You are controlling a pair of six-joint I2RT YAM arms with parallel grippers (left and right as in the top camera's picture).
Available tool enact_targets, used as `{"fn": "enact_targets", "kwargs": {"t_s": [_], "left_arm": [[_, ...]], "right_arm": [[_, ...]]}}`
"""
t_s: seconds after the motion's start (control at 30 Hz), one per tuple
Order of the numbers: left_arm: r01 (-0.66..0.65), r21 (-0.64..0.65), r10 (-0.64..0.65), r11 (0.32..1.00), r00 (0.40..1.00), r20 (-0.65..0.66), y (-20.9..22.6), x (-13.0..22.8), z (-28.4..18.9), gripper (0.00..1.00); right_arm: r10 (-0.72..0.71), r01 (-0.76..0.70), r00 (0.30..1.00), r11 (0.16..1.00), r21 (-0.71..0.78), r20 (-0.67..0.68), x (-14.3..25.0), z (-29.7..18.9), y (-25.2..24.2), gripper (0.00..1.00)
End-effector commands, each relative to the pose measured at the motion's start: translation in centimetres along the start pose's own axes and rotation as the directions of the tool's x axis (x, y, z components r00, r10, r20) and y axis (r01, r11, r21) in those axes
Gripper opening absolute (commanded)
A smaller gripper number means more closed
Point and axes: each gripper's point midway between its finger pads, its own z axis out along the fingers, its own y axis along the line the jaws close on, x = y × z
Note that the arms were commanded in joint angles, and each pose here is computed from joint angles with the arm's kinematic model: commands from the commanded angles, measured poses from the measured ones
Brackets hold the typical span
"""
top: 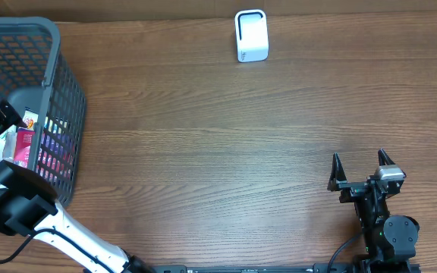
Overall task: Scan the item barcode
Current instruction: 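Reach the left gripper into the grey basket toward the red-purple snack bag, then grasp the red-purple snack bag with the left gripper and lift it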
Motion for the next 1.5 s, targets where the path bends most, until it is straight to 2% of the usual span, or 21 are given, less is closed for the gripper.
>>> {"fn": "enact_targets", "kwargs": {"t_s": [0.0,0.33,0.57,0.67,0.73,0.8,0.93,1.0,1.1,1.17,1.33,1.47], "left_arm": [[-0.037,0.016,0.038,0.999,0.998,-0.043,-1.0,0.4,1.6,1.0],[-0.064,0.014,0.065,0.998,0.991,-0.113,-1.3,1.4,5.2,1.0],[-0.068,-0.044,0.063,0.997,0.992,-0.113,-0.1,1.2,7.4,1.0],[-0.066,-0.048,0.062,0.997,0.994,-0.093,0.0,0.6,7.9,0.95],[-0.066,-0.048,0.062,0.997,0.994,-0.094,0.0,0.7,8.3,0.89],[-0.067,-0.047,0.061,0.997,0.992,-0.107,0.0,1.0,8.7,0.76],[-0.066,-0.04,0.06,0.997,0.989,-0.138,-0.1,1.8,9.5,0.61],[-0.067,-0.039,0.06,0.997,0.987,-0.148,-0.1,2.0,9.7,0.47],[-0.067,-0.04,0.06,0.997,0.986,-0.158,0.0,2.3,9.7,0.18],[-0.067,-0.039,0.059,0.997,0.985,-0.164,0.0,2.4,9.6,0.04],[-0.066,-0.04,0.059,0.997,0.985,-0.161,-0.1,2.4,8.9,0.04],[-0.044,-0.043,0.039,0.998,0.994,-0.106,-0.2,1.1,6.8,0.04]], "right_arm": [[-0.002,0.002,1.0,1.0,-0.002,0.007,0.1,0.0,0.1,1.0],[-0.002,0.002,1.0,1.0,-0.002,0.007,0.1,0.0,0.1,1.0],[-0.002,0.002,1.0,1.0,-0.002,0.007,0.1,0.0,0.1,1.0],[-0.002,0.002,1.0,1.0,-0.002,0.007,0.1,0.0,0.1,1.0],[-0.002,0.002,1.0,1.0,-0.002,0.007,0.1,0.0,0.1,1.0],[-0.002,0.002,1.0,1.0,-0.002,0.007,0.1,0.0,0.1,1.0],[-0.002,0.002,1.0,1.0,-0.002,0.007,0.1,0.0,0.1,1.0],[-0.002,0.002,1.0,1.0,-0.002,0.007,0.1,0.0,0.1,1.0],[-0.002,0.002,1.0,1.0,-0.002,0.007,0.1,0.0,0.1,1.0],[-0.002,0.002,1.0,1.0,-0.002,0.007,0.1,0.0,0.1,1.0],[-0.002,0.002,1.0,1.0,-0.002,0.007,0.1,0.0,0.1,1.0],[-0.002,0.002,1.0,1.0,-0.002,0.007,0.1,0.0,0.1,1.0]]}}
